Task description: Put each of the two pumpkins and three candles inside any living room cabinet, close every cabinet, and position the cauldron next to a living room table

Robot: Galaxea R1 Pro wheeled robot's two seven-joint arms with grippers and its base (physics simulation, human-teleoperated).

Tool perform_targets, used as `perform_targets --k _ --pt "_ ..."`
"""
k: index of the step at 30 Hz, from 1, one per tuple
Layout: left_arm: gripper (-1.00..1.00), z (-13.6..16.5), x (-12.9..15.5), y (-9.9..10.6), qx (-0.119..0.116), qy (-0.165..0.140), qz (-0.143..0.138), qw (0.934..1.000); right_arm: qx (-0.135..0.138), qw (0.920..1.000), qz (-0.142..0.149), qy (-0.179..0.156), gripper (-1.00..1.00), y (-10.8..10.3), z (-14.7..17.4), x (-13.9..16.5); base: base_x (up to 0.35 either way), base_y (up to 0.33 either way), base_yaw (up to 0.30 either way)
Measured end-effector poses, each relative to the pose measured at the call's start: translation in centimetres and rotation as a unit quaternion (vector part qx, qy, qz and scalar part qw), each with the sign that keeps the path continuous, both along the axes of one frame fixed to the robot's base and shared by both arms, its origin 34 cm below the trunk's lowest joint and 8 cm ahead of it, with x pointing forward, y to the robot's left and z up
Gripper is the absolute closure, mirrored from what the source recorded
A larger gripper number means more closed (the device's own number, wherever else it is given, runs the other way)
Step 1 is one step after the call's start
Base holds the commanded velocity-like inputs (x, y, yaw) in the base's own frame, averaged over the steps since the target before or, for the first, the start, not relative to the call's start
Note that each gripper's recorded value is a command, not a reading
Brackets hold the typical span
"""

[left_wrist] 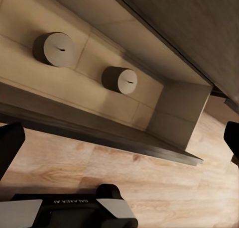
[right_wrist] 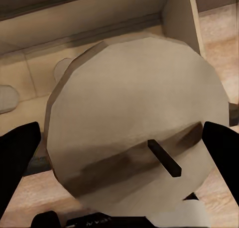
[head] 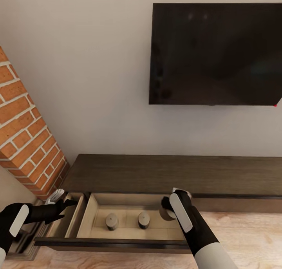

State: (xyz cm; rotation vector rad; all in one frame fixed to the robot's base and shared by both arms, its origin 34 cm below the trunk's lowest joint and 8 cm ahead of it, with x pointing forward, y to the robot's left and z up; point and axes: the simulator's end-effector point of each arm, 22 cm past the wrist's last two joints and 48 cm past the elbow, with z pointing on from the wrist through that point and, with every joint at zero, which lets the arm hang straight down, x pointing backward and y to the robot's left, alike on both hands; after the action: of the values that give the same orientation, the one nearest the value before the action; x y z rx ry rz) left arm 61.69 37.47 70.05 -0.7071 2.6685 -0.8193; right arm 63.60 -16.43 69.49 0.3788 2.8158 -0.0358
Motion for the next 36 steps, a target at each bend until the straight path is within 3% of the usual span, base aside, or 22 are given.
perform_targets --k 3,8,15,23,30,36 --pt "-1.0 -0.4 0.0 0.0 -0.001 0.0 0.0 1.0 -0.004 0.9999 -0.012 -0.007 1.0 -0.6 -0.8 0.2 0.0 0.0 0.0" --pt "-1.0 -0.9 0.1 -0.1 -0.006 -0.003 0.0 1.0 -0.012 0.9996 -0.016 0.021 1.0 -0.9 -3.7 -1.6 0.0 0.0 0.0" --pt "-1.0 0.4 1.2 -2.5 -0.077 -0.046 -0.012 0.9959 -0.015 0.9993 -0.016 0.029 1.0 -0.9 -5.3 -2.1 0.0 0.0 0.0" --pt "-1.0 -0.3 1.3 -3.2 -0.098 -0.056 -0.013 0.9935 -0.012 0.9994 -0.019 0.026 1.0 -0.6 -6.5 -2.0 0.0 0.0 0.0" --pt "-1.0 0.6 1.6 -4.7 -0.152 -0.087 -0.021 0.9843 -0.014 0.9991 -0.04 0.005 1.0 -0.9 -7.6 -1.2 0.0 0.0 0.0" --pt "-1.0 0.2 1.8 -5.0 -0.164 -0.095 -0.022 0.9816 -0.015 0.999 -0.042 0.006 1.0 -0.9 -8.8 -1.4 0.0 0.0 0.0"
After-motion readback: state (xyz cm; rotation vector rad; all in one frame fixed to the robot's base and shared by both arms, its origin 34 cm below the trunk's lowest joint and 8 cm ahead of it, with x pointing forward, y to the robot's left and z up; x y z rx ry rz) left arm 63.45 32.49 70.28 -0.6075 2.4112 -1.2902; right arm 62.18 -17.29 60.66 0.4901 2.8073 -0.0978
